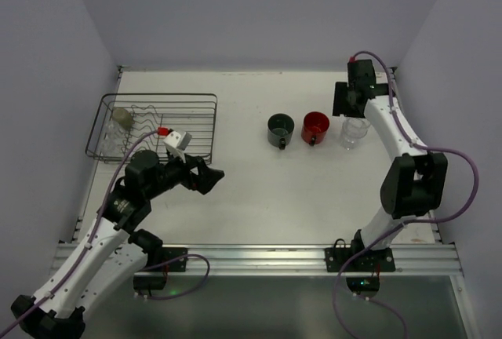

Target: Unload the cups from the dish rack

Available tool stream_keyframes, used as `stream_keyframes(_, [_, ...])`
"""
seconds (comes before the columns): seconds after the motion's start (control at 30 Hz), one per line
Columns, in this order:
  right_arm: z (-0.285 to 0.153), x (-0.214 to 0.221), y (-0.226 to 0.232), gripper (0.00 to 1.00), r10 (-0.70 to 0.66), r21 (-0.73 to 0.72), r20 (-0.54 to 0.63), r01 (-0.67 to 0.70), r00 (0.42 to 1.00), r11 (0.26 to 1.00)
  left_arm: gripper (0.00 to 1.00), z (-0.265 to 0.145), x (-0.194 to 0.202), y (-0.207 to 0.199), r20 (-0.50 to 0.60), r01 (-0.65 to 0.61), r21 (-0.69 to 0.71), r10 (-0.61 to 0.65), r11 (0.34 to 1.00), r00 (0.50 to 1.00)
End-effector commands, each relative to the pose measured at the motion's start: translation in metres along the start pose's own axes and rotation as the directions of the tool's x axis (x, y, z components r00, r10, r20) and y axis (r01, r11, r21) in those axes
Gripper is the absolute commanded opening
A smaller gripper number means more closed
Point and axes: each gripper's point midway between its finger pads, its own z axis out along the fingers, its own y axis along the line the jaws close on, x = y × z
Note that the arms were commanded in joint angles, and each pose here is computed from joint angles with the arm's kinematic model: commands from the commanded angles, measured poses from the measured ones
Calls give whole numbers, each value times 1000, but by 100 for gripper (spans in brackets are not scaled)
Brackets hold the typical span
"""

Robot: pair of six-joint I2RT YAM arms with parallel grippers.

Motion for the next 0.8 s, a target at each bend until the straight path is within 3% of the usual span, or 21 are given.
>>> stream_keyframes(0.0, [-63,-41,2,67,95,-89,207,-78,974,993,100,1,-17,11,34,13,-78,-11,997,999])
stream_keyframes(0.07, [-93,-42,17,75,163,-191,314,-106,935,976,100,5,-22,20,45,48,-130,-43,990,998])
stream_keyframes(0.13, [-123,-46,52,76,224,-344,405,-79,887,936,100,7,-34,36,84,92,-229,-75,969,994])
stream_keyframes(0.23, [-160,-9,110,80,243,-549,452,52,858,834,100,5,-55,60,161,144,-374,-89,916,983])
stream_keyframes(0.27, [-157,15,126,80,218,-592,422,85,880,802,100,3,-60,67,183,162,-410,-92,898,979])
stream_keyframes(0.43, [-197,62,170,79,248,-756,414,178,876,630,100,-14,-112,104,350,261,-610,-41,749,936])
stream_keyframes(0.47, [-193,79,174,79,232,-775,396,188,889,603,100,-24,-121,115,385,285,-665,-11,690,923])
stream_keyframes(0.53, [-209,89,181,79,247,-820,390,213,887,531,100,-29,-132,136,379,287,-736,23,613,925])
stream_keyframes(0.6, [-206,106,185,78,231,-839,373,220,899,498,100,-30,-146,155,376,300,-765,17,570,927])
stream_keyframes(0.63, [-211,107,185,78,246,-848,373,221,895,481,100,-43,-151,178,391,332,-790,7,516,920])
stream_keyframes(0.67, [-207,113,185,78,242,-851,362,213,900,480,100,-45,-160,184,401,346,-786,-2,512,916])
stream_keyframes(0.73, [-214,116,185,77,249,-864,356,216,901,455,99,-55,-154,218,382,361,-829,-37,426,923])
stream_keyframes(0.77, [-217,118,186,77,253,-870,355,219,900,441,98,-55,-153,224,366,353,-836,-52,420,929])
